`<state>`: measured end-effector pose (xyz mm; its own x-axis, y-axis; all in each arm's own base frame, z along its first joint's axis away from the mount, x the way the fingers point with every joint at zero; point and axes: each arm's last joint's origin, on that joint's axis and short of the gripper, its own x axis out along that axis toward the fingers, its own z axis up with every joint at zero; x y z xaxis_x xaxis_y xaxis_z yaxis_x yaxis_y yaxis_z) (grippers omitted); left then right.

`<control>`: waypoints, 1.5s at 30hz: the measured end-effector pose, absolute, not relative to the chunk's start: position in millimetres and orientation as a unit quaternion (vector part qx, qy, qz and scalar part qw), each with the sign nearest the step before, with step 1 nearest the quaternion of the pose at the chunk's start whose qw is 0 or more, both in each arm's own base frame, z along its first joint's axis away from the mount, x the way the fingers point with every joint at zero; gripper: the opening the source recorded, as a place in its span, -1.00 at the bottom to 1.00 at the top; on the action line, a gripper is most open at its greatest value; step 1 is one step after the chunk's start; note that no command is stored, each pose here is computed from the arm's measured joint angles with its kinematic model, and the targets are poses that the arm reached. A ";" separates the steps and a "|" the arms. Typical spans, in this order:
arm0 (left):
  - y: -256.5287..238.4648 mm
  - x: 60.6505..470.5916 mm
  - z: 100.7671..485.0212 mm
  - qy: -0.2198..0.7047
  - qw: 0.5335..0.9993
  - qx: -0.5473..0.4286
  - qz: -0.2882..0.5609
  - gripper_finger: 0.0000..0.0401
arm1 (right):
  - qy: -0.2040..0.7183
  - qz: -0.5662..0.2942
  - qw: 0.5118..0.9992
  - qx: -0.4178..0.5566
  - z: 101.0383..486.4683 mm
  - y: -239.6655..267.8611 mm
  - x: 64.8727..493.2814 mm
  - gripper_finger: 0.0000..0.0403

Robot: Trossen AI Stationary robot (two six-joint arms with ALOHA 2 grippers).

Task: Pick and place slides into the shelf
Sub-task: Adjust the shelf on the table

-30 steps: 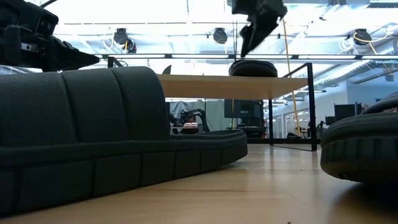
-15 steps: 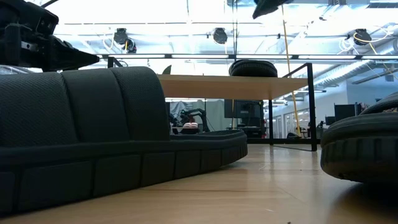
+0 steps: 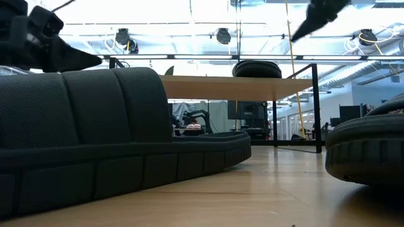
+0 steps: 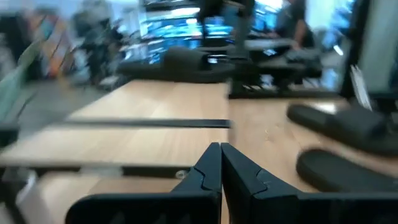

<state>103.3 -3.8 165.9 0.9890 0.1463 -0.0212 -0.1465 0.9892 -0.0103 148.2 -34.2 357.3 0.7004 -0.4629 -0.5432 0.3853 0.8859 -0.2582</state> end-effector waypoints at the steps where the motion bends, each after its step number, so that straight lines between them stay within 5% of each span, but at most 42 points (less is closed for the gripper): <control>1: -2.7 103.2 165.9 0.007 0.995 -0.031 0.092 -0.96 | 0.315 -0.232 0.919 -0.053 353.8 -33.4 143.2 -0.96; 11: 5.7 100.7 165.4 -0.005 0.969 -0.072 0.235 -0.96 | 0.313 -0.300 0.901 -0.001 311.0 -33.4 126.8 -0.99; 24: 12.8 109.8 158.6 0.022 0.958 -0.104 0.266 -0.96 | 0.280 -0.345 0.895 0.032 237.8 -36.2 142.5 -1.00; 45: 13.9 133.7 169.9 0.011 0.961 -0.119 0.250 -0.96 | 0.271 -0.298 0.915 0.001 235.9 -23.7 147.1 -1.00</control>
